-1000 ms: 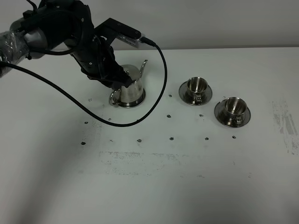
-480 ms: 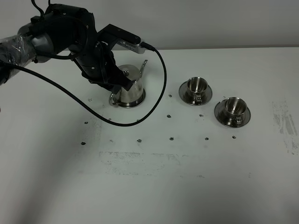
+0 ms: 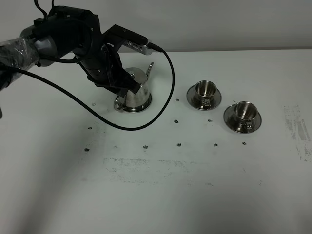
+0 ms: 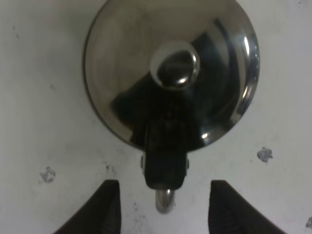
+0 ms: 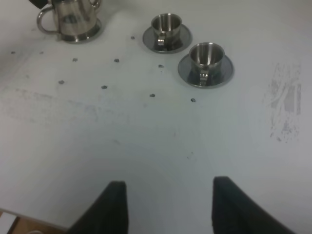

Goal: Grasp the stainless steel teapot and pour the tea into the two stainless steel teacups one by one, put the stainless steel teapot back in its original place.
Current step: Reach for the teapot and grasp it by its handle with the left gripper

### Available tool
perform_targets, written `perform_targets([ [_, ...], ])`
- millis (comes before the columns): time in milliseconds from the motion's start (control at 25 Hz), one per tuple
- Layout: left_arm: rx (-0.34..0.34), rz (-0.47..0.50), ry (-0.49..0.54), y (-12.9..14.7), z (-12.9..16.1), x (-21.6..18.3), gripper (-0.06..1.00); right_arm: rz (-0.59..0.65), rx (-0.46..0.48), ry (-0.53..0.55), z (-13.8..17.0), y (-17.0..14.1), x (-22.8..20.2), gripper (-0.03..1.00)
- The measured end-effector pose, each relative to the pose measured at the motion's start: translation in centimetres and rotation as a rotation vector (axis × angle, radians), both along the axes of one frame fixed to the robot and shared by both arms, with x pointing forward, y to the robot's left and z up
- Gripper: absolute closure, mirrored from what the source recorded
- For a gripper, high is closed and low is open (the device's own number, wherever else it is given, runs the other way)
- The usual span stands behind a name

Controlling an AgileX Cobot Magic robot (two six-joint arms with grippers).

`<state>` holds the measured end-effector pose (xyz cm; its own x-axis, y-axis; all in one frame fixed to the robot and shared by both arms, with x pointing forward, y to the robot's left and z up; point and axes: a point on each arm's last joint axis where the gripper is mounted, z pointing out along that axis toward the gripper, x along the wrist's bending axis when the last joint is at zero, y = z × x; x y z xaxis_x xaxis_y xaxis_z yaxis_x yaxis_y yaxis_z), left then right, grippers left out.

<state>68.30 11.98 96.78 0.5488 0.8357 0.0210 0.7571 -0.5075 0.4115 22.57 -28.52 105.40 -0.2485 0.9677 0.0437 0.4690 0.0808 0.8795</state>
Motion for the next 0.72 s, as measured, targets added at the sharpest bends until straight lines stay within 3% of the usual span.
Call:
perform_targets([
  [720,-0.026,0.007,-0.037,-0.6,-1.3,0.7,0.48,0.0,0.0,0.0,0.0,0.0,0.0,0.58],
])
